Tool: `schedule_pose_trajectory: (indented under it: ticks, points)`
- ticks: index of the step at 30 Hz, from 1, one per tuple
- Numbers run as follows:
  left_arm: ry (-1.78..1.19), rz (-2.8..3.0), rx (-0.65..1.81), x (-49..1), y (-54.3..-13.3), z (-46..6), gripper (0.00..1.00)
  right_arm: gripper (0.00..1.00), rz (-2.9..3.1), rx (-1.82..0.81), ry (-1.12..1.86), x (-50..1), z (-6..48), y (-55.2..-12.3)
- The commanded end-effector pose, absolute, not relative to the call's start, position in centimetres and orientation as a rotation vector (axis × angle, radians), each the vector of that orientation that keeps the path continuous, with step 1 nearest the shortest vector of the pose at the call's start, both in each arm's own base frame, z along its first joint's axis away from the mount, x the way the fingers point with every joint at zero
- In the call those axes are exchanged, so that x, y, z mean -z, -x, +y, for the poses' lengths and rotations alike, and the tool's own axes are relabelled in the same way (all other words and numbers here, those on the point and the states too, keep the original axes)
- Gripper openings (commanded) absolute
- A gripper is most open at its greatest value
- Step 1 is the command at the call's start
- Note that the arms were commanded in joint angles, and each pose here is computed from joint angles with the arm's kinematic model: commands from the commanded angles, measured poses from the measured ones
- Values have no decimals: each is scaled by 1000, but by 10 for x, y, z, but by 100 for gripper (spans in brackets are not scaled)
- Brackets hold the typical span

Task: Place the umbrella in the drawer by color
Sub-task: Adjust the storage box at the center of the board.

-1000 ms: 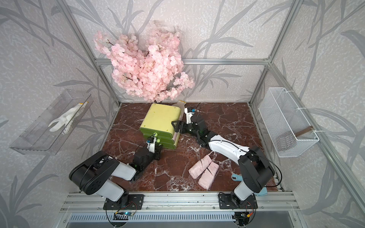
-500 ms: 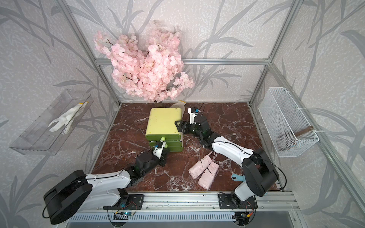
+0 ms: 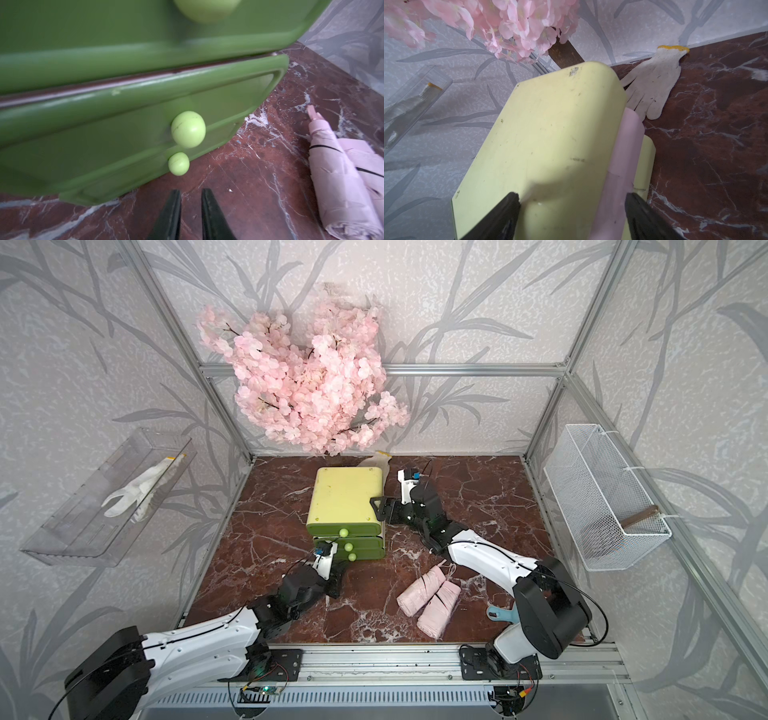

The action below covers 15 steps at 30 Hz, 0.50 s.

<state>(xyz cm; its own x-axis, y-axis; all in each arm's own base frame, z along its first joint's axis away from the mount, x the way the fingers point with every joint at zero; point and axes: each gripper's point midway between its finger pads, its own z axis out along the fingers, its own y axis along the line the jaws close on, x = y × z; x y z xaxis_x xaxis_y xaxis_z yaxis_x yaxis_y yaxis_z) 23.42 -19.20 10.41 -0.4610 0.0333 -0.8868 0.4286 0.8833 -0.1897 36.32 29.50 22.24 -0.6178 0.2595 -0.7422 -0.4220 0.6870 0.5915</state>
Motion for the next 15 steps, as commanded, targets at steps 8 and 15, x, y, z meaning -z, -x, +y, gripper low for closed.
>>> schedule_pose_trajectory:
  ticks: [8, 15]
  points:
    - [-46, 1939, 450, -180, -227, -131, 49, 81, 2019, -796, 168, -218, 250, -303]
    - [10, 1983, 653, -236, -275, -133, 68, 76, 2038, -744, 327, -198, 285, -233]
